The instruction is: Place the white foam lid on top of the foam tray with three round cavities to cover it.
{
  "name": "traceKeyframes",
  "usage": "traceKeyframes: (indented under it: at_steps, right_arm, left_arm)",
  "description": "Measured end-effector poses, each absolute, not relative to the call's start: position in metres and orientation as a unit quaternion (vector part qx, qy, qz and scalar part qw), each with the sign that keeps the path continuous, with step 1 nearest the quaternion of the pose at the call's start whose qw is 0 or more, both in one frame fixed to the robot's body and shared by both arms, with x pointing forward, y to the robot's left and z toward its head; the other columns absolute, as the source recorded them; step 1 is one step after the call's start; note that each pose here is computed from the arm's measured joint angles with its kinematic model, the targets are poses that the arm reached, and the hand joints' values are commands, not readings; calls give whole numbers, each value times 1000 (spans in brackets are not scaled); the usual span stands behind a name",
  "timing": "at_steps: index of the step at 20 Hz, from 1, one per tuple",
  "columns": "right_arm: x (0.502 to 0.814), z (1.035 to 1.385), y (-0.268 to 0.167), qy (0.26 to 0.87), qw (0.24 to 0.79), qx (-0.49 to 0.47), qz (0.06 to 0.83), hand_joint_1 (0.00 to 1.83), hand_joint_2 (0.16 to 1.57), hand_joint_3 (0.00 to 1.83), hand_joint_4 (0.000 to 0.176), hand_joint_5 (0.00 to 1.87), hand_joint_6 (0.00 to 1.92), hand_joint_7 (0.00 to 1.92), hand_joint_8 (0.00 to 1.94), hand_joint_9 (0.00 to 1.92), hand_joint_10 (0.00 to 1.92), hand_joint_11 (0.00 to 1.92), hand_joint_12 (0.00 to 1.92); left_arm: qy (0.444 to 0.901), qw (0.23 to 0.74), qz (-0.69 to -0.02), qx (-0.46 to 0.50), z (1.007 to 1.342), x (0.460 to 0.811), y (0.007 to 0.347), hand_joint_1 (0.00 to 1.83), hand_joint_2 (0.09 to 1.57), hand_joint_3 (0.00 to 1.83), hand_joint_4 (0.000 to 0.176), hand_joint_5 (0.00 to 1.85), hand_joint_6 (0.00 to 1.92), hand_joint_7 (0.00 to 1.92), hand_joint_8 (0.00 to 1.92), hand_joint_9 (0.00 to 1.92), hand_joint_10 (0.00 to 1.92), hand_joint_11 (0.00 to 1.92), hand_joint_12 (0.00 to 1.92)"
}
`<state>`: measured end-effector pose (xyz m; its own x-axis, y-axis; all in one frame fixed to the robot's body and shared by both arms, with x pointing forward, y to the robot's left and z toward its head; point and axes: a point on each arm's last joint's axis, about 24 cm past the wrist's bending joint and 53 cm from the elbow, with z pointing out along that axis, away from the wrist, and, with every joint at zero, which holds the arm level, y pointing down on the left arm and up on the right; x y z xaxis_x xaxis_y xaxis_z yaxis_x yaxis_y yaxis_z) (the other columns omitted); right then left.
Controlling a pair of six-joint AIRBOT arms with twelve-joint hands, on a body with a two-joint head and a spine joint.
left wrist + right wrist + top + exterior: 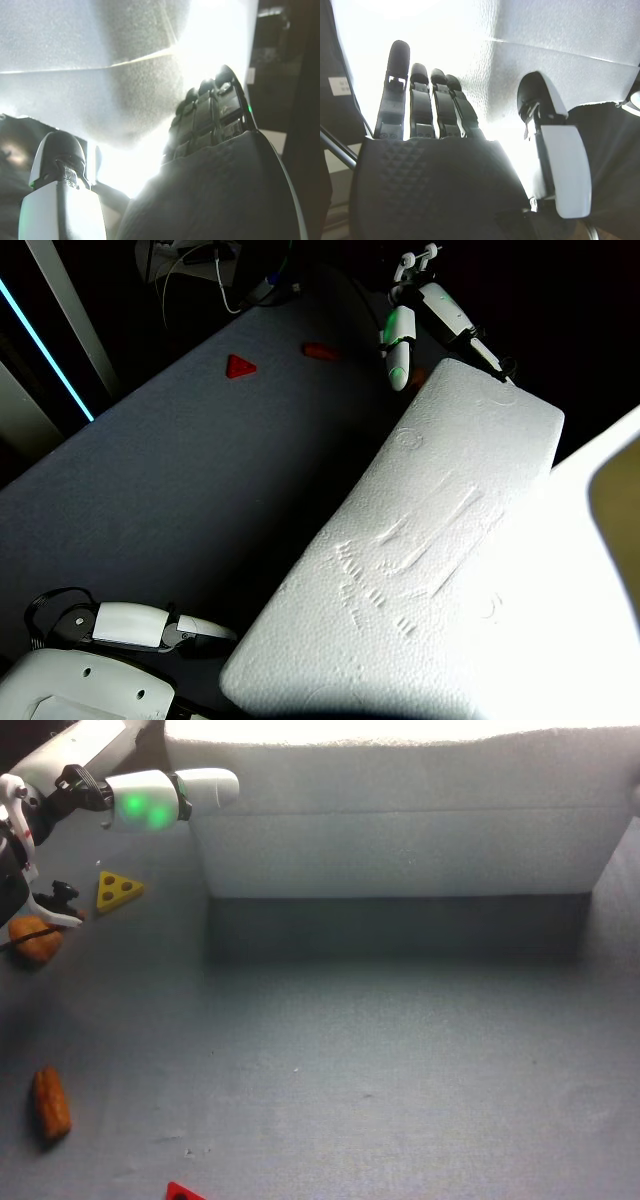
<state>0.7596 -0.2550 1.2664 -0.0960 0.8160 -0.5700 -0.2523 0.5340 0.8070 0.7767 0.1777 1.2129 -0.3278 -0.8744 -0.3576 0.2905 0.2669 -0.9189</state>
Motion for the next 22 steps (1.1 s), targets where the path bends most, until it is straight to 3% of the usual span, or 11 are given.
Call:
traceKeyframes:
  at_steps: [1,2,3,4,5,6,7,12,15,18,22]
  right_arm:
    - [760,1266,-255,608,630,233,423,384,1258,0,0,0,0,2,0,0,6,0,555]
    - [760,1266,-255,608,630,233,423,384,1258,0,0,0,0,2,0,0,6,0,555]
    - [760,1265,-255,609,629,233,423,444,1263,0,0,0,0,0,0,0,0,0,299]
    - [759,1264,-255,610,630,233,422,444,1263,0,0,0,0,0,0,0,0,0,299]
    - [759,1263,-256,611,630,232,420,461,1230,0,0,0,0,0,0,0,0,0,38]
    - [759,1260,-256,614,629,231,417,460,1224,0,0,0,0,0,0,0,0,0,1]
    - [759,1260,-256,614,629,232,416,505,1227,0,0,0,0,0,0,0,0,0,0]
    - [759,1256,-260,615,630,236,411,521,1221,0,0,0,0,0,0,0,0,0,0]
    - [756,1247,-262,626,627,234,401,497,1226,1,0,0,0,0,0,0,0,0,0]
    - [753,1237,-267,635,621,238,392,497,1197,0,0,0,0,0,0,0,0,0,0]
    - [748,1236,-280,634,626,244,383,557,1200,0,0,0,0,0,0,0,0,0,0]
  left_arm:
    - [598,527,-553,-244,1213,777,178,428,1038,5,42,33,0,0,0,0,0,0,202]
    - [598,527,-552,-243,1213,777,178,428,1038,5,42,33,0,0,0,0,0,0,202]
    - [599,528,-552,-243,1213,777,178,430,1044,7,39,26,0,0,0,0,0,0,201]
    - [599,528,-551,-243,1212,777,178,430,1044,7,39,26,0,0,0,0,0,0,201]
    - [599,528,-551,-242,1213,777,178,459,1036,1,44,31,1,0,0,0,0,0,159]
    - [599,528,-551,-242,1212,777,179,466,1030,0,48,33,2,0,0,0,0,0,146]
    - [599,528,-551,-242,1212,777,179,459,1029,0,63,24,1,0,0,0,0,0,88]
    - [604,532,-541,-242,1209,780,184,428,1050,6,49,0,0,0,0,0,0,50,33]
    - [612,528,-534,-249,1200,780,187,454,1066,0,48,0,0,0,0,0,0,0,552]
    - [620,524,-527,-252,1189,777,190,450,1059,0,32,0,0,0,0,0,0,0,685]
    - [636,519,-513,-249,1178,772,193,497,1061,0,33,0,0,0,0,0,0,0,692]
